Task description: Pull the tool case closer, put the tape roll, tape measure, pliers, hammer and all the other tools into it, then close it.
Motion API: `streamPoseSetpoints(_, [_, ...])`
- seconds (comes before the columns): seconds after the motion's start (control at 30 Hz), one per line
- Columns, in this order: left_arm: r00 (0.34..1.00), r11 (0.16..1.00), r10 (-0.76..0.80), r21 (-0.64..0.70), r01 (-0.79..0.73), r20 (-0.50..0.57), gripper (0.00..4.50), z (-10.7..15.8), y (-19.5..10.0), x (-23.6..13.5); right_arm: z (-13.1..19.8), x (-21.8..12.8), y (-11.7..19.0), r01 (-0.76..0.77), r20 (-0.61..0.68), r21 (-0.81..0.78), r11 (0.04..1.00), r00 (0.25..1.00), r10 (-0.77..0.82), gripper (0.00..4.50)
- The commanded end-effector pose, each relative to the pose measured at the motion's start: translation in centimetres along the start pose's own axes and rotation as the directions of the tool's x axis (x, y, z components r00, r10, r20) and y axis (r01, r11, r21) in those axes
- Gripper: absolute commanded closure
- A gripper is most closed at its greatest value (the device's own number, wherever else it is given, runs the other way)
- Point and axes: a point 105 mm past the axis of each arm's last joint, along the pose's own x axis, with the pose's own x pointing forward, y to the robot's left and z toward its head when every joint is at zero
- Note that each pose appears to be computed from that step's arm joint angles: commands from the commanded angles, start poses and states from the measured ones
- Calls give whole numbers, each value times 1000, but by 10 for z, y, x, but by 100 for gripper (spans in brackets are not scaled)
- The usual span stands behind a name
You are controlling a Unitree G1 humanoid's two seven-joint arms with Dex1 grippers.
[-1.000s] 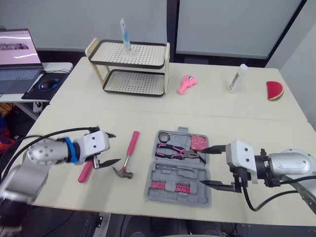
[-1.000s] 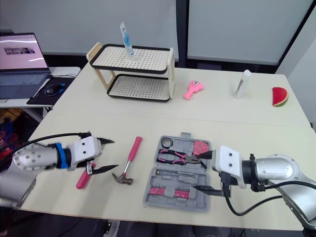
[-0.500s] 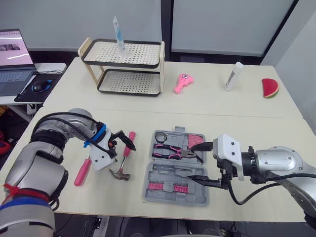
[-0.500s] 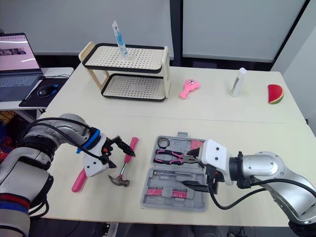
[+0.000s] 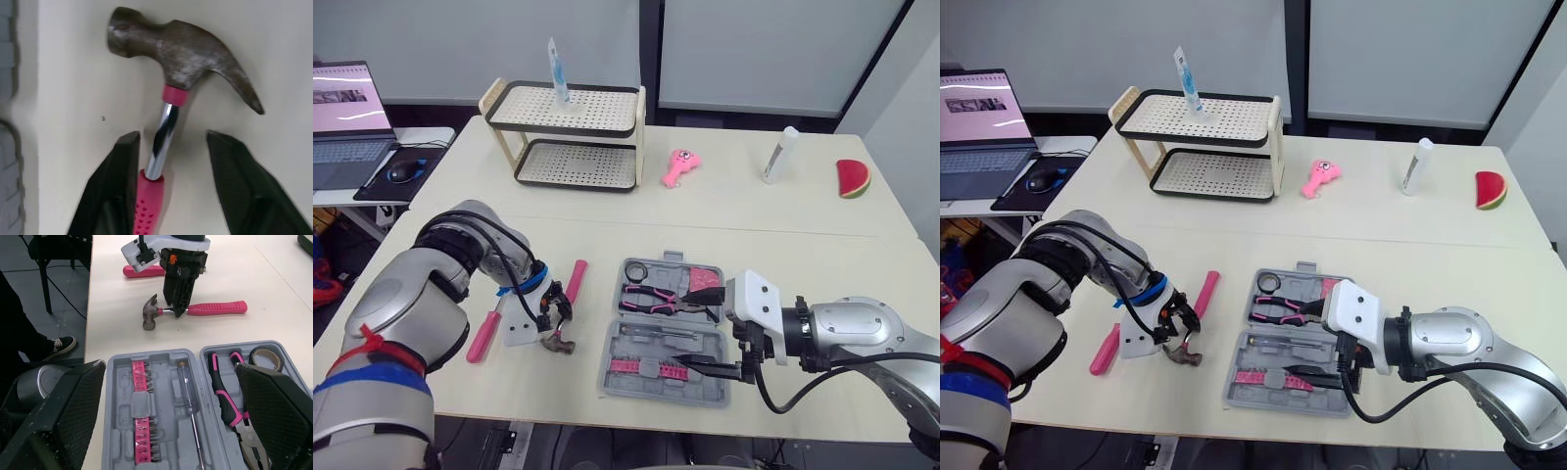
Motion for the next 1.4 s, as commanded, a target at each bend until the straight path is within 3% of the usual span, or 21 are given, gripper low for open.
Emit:
streamPoseSetpoints(0.03, [1000,995,18,99,-16,-23,350,-7,0,15,10,-2,5,-9,19,-42,999,1000,10,0])
streamPoseSetpoints(0.13, [999,988,48,146,-49,16,439,-5,2,16,10,-4,5,-4,14,-38,999,1000,4,0])
streamPoseSetpoints(0.17, [998,986,59,154,-63,27,449,-5,3,15,10,-4,5,-3,14,-37,999,1000,4,0])
streamPoseSetpoints(0.57, [985,988,116,88,-128,129,449,9,10,-42,10,-2,6,-11,27,-31,999,1000,12,0])
streamPoseSetpoints(0.73, [994,999,40,21,-42,102,449,10,-3,-60,8,1,4,-10,29,-38,999,999,12,0])
streamPoseSetpoints(1.0, [994,998,68,4,-69,86,449,11,1,-60,5,4,-1,1,15,-55,998,1000,-1,0])
streamPoseSetpoints(1.4, [981,982,130,-117,-147,-142,449,-26,17,-65,3,9,-6,14,18,-65,998,1000,-12,0])
